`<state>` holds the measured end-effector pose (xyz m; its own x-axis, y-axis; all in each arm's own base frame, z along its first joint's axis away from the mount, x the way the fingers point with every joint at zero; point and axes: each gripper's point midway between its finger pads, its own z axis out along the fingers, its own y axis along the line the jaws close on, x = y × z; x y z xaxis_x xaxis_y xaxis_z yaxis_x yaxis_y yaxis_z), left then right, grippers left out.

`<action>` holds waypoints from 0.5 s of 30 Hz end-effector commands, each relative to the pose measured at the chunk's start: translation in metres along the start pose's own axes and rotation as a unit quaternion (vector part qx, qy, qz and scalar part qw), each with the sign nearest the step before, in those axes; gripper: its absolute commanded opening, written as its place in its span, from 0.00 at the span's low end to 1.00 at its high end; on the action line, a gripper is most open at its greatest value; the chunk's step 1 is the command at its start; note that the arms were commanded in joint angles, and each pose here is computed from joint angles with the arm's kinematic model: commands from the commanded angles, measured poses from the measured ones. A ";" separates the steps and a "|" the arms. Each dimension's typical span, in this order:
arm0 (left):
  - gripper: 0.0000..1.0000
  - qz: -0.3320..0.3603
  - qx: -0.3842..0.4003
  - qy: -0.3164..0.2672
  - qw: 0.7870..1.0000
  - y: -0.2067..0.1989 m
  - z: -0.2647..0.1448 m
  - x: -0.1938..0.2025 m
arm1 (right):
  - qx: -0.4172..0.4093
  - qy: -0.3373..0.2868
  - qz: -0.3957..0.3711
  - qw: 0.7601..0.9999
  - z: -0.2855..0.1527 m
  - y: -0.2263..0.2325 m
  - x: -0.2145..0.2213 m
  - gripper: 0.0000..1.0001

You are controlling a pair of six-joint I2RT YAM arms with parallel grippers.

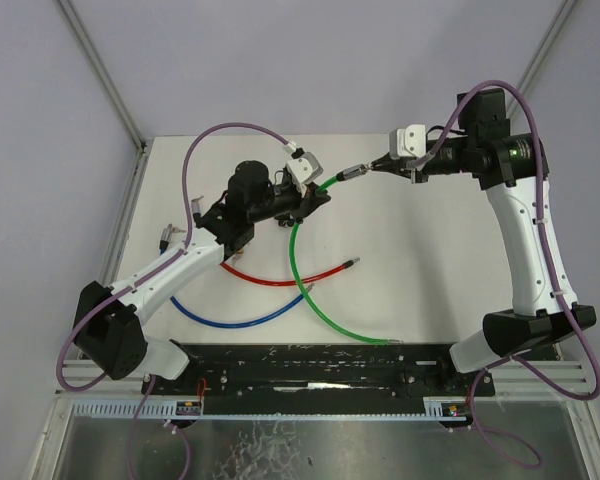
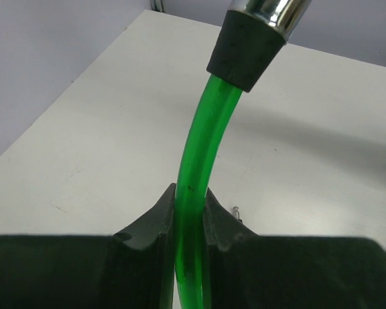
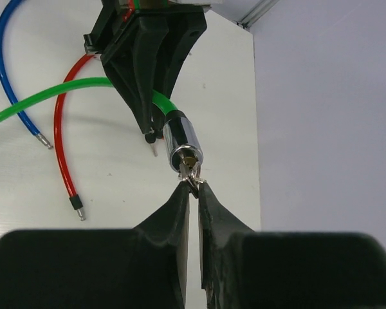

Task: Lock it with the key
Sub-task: Lock the lock.

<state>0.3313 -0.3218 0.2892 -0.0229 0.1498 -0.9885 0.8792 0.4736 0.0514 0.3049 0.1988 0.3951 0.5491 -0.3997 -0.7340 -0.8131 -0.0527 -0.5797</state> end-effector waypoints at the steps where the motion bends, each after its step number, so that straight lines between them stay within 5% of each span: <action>1: 0.00 0.025 -0.045 -0.076 0.996 0.014 -0.005 -0.046 | 0.012 -0.012 0.097 0.995 0.007 -0.003 -0.008 0.04; 15: 0.00 0.065 -0.138 -0.080 0.985 0.047 -0.014 -0.044 | 0.017 -0.014 0.319 0.948 0.031 -0.025 0.005 0.03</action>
<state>0.3572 -0.2995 0.2844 -0.0002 0.1806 -0.9836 0.7735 0.6234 0.1143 0.3372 0.2159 0.3853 0.0845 -0.3691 -0.9255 -0.9703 0.1809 -0.1607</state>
